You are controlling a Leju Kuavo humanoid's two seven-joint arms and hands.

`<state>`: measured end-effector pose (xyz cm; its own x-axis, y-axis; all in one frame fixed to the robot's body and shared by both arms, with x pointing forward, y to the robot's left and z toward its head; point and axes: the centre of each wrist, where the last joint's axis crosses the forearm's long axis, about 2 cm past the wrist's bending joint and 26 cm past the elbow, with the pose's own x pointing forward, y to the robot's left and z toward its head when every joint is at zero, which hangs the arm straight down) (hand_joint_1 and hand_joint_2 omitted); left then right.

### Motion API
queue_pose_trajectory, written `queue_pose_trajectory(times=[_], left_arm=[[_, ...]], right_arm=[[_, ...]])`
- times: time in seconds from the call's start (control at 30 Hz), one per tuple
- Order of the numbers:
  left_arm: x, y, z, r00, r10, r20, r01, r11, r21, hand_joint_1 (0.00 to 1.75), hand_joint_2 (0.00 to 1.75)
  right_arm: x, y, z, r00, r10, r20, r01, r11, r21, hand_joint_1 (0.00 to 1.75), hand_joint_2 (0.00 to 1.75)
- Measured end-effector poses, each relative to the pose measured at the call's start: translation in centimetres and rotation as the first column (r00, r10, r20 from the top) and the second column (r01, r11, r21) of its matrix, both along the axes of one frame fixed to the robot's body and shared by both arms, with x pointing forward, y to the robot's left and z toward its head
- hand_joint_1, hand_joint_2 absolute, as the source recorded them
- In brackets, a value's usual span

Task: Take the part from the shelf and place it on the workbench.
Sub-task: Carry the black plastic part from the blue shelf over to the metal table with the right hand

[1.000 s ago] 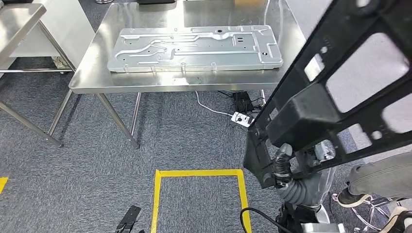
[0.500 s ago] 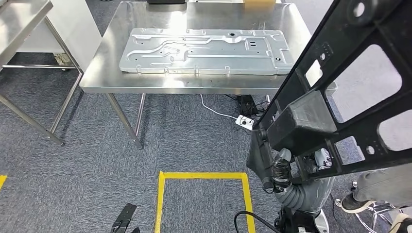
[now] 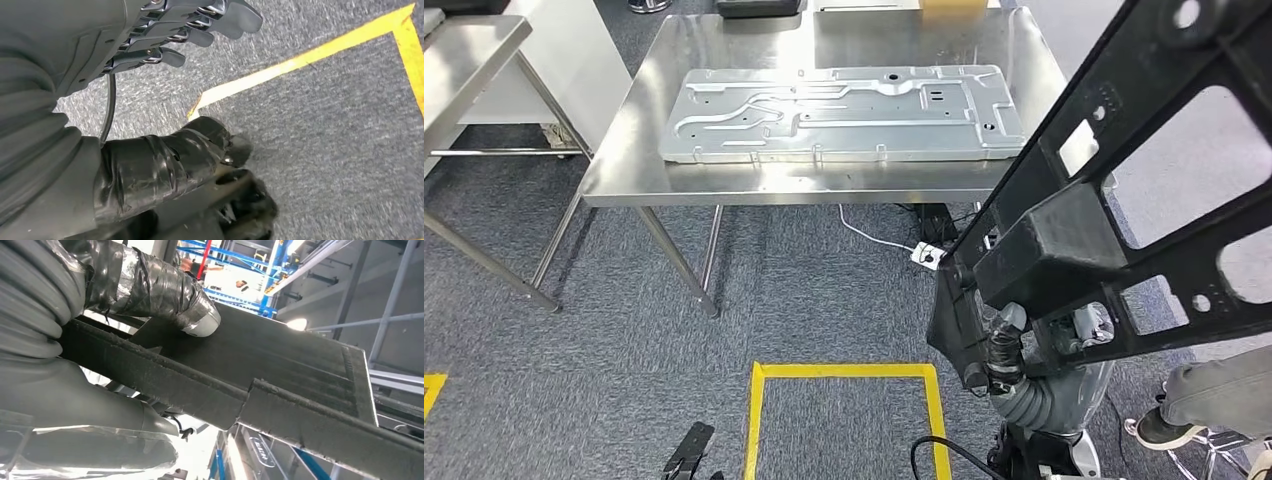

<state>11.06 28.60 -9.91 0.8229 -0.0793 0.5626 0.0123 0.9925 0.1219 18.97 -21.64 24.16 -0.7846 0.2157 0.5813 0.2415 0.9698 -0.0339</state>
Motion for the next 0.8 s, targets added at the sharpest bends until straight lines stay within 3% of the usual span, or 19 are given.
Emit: queue_pose_trajectory(times=[0.8], left_arm=[[0.28, 0.26, 0.07, 1.0, 0.002, -0.009, -0.002, 1.0, 0.002, 0.0, 1.75]], right_arm=[[0.2, -0.23, -0.38, 1.0, -0.008, -0.028, 0.008, 1.0, 0.01, 1.75, 1.75]])
